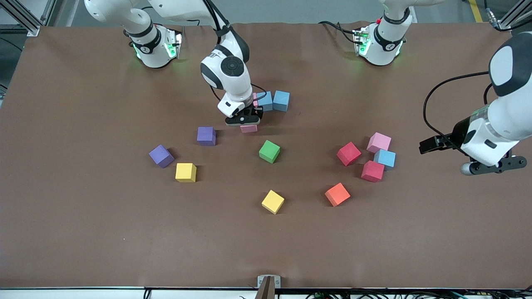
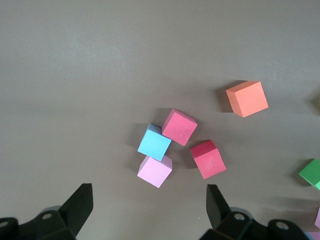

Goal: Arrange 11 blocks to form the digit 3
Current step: 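Move the left gripper over the orange cube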

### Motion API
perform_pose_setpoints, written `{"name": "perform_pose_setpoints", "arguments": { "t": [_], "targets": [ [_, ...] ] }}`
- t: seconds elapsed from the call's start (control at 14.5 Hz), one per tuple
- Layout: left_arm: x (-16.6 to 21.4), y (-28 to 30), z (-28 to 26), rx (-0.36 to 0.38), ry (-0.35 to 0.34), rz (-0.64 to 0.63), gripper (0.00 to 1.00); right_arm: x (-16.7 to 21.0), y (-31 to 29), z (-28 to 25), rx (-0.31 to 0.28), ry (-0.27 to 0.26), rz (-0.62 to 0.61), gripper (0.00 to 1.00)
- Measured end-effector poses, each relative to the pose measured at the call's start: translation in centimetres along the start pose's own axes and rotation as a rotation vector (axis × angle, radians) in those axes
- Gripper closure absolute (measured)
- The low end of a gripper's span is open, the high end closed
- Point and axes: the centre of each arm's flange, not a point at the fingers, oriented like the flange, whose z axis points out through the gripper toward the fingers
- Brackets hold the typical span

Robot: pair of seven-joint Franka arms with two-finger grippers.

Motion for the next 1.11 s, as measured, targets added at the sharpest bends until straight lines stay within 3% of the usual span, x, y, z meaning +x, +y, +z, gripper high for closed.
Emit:
{"name": "perform_pose_setpoints", "arguments": {
  "t": [0.21, 0.69, 1.11],
  "targets": [
    [0.9, 0.3, 2.1, 0.001, -0.020, -0.022, 0.00, -0.2, -0.3, -0.1, -0.032, -0.033, 0.002, 0.44],
    [3.5, 1.9, 7.4, -0.010, -0.015, -0.061, 0.00, -0.1, -0.7, -0.5, -0.025, -0.029, 0.019, 0.44],
    [4.6, 8.2, 13.9, -0.017, 0.025, -0.291, 0.00, -0.5, -1.6, -0.8, -0.010, -0.017, 0.012, 0.44]
  ]
}}
